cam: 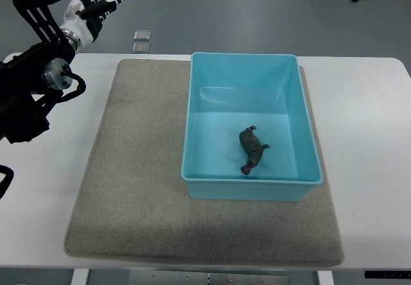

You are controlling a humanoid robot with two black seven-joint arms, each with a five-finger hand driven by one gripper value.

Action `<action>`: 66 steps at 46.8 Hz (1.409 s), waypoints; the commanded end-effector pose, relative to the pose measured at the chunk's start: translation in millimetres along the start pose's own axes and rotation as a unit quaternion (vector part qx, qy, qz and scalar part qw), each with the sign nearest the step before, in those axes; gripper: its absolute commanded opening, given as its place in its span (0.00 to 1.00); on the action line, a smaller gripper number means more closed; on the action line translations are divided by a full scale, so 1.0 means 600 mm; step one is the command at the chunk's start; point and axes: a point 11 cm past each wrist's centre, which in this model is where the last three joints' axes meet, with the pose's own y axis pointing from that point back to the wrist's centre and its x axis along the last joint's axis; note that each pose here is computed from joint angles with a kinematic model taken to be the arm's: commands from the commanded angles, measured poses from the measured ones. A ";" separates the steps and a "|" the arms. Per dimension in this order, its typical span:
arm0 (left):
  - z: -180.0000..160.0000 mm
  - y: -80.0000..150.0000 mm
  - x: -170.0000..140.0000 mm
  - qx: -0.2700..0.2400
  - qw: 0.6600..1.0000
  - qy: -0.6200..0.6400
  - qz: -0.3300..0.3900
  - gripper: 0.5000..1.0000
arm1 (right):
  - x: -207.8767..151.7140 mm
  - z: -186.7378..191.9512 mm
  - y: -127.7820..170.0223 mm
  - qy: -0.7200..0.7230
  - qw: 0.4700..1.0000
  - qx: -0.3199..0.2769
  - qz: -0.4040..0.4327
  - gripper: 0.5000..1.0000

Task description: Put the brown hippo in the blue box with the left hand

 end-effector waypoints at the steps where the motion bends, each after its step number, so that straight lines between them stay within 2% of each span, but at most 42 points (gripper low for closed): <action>1: -0.015 0.007 0.008 0.001 1.000 0.011 -0.002 0.99 | 0.000 0.000 0.000 0.000 1.000 0.000 0.000 0.87; 14: -0.042 0.026 0.029 -0.033 0.999 0.009 0.006 0.99 | 0.000 0.000 0.000 0.000 1.000 0.000 0.000 0.87; 47: -0.079 0.039 0.035 -0.014 1.000 0.014 0.007 0.99 | 0.000 0.000 0.000 0.000 1.000 0.000 0.000 0.87; 66: -0.079 0.040 0.002 -0.014 0.999 0.028 -0.023 0.99 | -0.007 -0.001 -0.001 -0.002 1.000 0.001 -0.011 0.87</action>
